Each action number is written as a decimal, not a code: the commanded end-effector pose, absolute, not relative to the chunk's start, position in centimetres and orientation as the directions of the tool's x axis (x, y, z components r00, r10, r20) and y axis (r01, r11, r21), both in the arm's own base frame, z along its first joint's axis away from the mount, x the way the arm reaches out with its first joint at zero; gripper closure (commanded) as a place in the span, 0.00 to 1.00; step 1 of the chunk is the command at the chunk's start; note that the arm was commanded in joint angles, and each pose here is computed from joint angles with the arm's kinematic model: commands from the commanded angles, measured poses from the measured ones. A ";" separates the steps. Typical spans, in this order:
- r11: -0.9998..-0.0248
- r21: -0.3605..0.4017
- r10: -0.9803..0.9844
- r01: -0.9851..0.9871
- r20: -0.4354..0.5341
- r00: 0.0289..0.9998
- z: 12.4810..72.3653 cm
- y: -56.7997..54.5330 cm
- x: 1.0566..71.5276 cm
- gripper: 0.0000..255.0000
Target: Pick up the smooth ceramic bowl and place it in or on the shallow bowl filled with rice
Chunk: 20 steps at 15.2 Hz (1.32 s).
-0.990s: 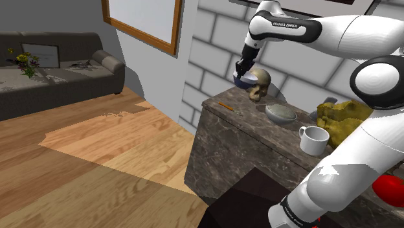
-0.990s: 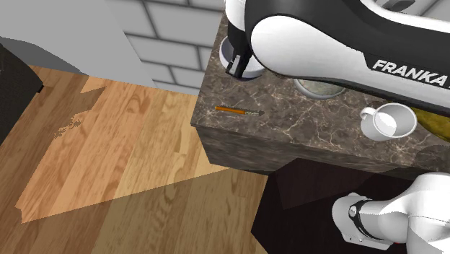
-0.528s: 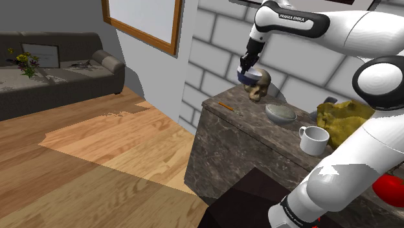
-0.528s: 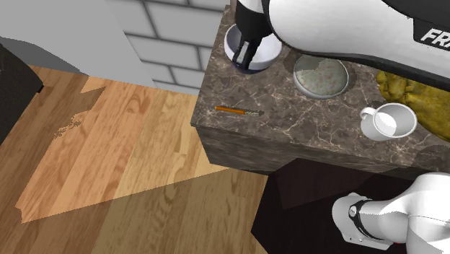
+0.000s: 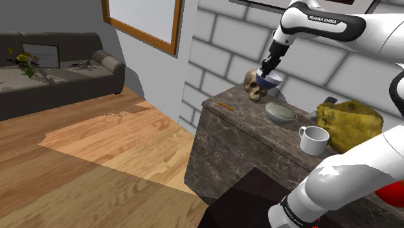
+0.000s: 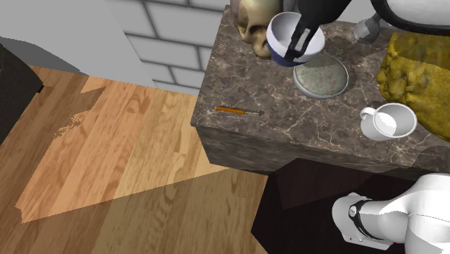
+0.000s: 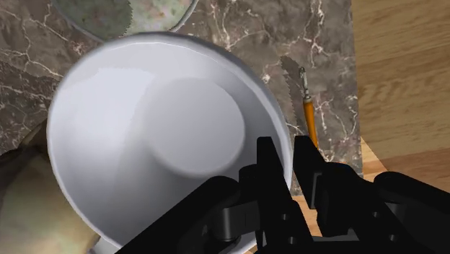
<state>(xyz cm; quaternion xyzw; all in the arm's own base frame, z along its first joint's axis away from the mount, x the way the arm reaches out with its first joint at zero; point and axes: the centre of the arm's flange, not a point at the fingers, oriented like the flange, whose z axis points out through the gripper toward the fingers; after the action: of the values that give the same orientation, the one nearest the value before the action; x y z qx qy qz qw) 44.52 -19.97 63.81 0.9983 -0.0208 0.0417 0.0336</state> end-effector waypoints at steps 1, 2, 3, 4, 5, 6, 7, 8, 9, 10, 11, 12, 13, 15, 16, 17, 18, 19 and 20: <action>-0.997 0.065 -0.037 -0.043 0.085 0.996 64.0 -21.3 42.3 1.00; -0.997 0.065 -0.037 -0.043 0.085 0.996 64.2 -22.0 41.2 1.00; -0.997 0.065 -0.037 -0.043 0.085 0.996 64.3 -22.6 40.0 1.00; -0.997 0.065 -0.037 -0.043 0.085 0.996 64.5 -23.3 38.9 1.00; -0.997 0.065 -0.037 -0.043 0.085 0.996 64.7 -23.9 37.8 1.00; -0.997 0.065 -0.037 -0.043 0.085 0.996 64.9 -24.6 36.6 1.00; -0.997 0.065 -0.037 -0.043 0.085 0.996 65.0 -25.3 35.5 1.00; -0.997 0.065 -0.037 -0.043 0.085 0.996 65.2 -25.9 34.4 1.00; -0.997 0.065 -0.037 -0.043 0.085 0.996 65.4 -26.6 33.2 1.00; -0.997 0.065 -0.037 -0.043 0.085 0.996 65.6 -27.6 31.5 1.00; -0.997 0.065 -0.037 -0.043 0.085 0.996 65.1 -27.6 31.5 1.00; -0.997 0.065 -0.037 -0.043 0.085 0.996 64.6 -27.6 31.5 1.00; -0.997 0.065 -0.037 -0.043 0.085 0.996 64.1 -27.6 31.5 1.00; -0.997 0.065 -0.037 -0.043 0.085 0.996 63.0 -27.6 31.5 1.00; -0.997 0.065 -0.037 -0.043 0.085 0.996 62.5 -27.6 31.5 1.00; -0.997 0.065 -0.037 -0.043 0.085 0.996 61.9 -27.6 31.5 1.00; -0.997 0.065 -0.037 -0.043 0.085 0.996 61.4 -27.6 31.5 1.00; -0.997 0.065 -0.037 -0.043 0.085 0.996 60.9 -27.6 31.5 1.00; -0.997 0.065 -0.037 -0.043 0.085 0.996 60.4 -27.6 31.5 1.00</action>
<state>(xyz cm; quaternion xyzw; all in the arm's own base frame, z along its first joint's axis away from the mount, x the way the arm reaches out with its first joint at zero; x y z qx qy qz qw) 31.57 -27.59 60.86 0.9984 -0.0202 0.0415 0.0333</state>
